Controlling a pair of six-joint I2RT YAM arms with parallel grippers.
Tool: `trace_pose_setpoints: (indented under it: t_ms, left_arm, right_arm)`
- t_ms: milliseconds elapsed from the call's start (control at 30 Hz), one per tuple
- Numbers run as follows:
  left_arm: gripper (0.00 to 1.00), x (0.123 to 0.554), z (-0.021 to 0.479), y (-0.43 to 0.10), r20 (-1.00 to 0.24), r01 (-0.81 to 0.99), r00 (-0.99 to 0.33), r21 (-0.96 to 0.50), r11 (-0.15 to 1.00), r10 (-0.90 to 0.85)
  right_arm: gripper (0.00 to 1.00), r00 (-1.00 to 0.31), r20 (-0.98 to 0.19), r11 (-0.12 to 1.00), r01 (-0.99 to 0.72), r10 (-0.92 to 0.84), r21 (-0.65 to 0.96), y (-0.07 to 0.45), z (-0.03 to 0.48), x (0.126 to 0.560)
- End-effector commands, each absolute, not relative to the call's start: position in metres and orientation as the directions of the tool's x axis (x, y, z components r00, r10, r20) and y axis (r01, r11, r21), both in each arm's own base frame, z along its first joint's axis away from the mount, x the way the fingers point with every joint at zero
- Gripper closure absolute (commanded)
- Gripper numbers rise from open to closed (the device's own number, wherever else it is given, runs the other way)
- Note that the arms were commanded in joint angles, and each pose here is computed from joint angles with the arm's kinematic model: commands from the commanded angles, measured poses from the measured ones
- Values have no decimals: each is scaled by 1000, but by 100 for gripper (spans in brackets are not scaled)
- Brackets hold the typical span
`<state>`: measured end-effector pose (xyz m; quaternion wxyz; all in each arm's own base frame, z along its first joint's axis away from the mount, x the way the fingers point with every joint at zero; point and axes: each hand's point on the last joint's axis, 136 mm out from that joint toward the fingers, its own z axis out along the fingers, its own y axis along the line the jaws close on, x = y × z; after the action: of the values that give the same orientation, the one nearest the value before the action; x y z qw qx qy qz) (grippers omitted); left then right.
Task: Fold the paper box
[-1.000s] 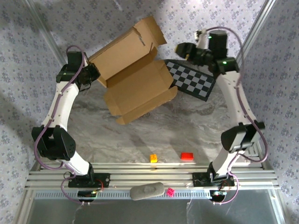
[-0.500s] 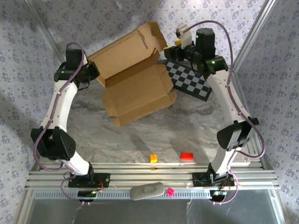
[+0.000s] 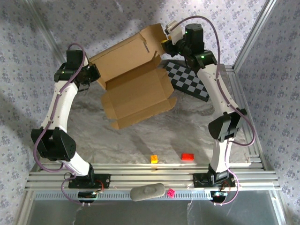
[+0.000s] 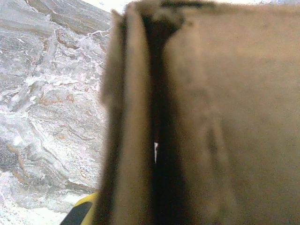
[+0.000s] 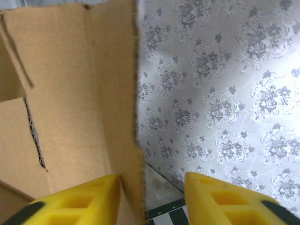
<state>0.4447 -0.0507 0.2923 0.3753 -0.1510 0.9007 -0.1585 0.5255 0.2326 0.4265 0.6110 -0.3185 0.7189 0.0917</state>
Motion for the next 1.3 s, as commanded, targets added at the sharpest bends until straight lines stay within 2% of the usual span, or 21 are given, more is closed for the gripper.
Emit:
trace_pose_setpoints:
  t_ms: [0, 100, 200, 267, 367, 433, 467, 633, 800, 967, 1267]
  left_arm:
    - [100, 441, 322, -57, -665, -97, -641, -425, 900, -383]
    - [100, 442, 322, -57, -665, -95, -641, -426, 900, -382]
    - [100, 443, 322, -58, -664, -94, -642, -427, 899, -383]
    - [100, 443, 322, -58, -663, -95, -642, -429, 898, -384]
    - [100, 444, 323, -58, -663, -97, -640, -432, 897, -388]
    - [100, 443, 324, -57, -661, -104, -638, -435, 894, -395]
    - [100, 443, 323, -56, -657, -115, -637, -437, 892, -403]
    - [100, 444, 323, -55, -639, -148, -628, -463, 874, -444]
    - [100, 445, 322, -56, -629, -168, -627, -467, 868, -460]
    - [100, 447, 321, -57, -620, -185, -621, -479, 858, -480]
    - [100, 447, 317, -58, -611, -195, -628, -476, 858, -482]
  right_arm:
    - [69, -39, -933, 800, -529, -358, -284, 236, 435, 527]
    - [68, -57, -932, 806, -523, -357, -277, 239, 430, 528]
    - [56, -59, -936, 808, -524, -348, -268, 240, 429, 528]
    - [58, -57, -939, 811, -524, -340, -262, 241, 431, 529]
    - [75, -62, -938, 821, -506, -340, -265, 241, 433, 530]
    - [94, -74, -934, 842, -463, -349, -278, 237, 434, 531]
    - [100, -87, -931, 860, -421, -355, -288, 232, 434, 531]
    - [100, -140, -942, 946, -153, -306, -285, 215, 436, 521]
    - [100, -138, -975, 985, -52, -171, -166, 226, 440, 486]
    - [100, -183, -981, 992, -113, -69, -49, 248, 433, 467]
    - [100, -270, -958, 961, -229, 93, 158, 262, 439, 459]
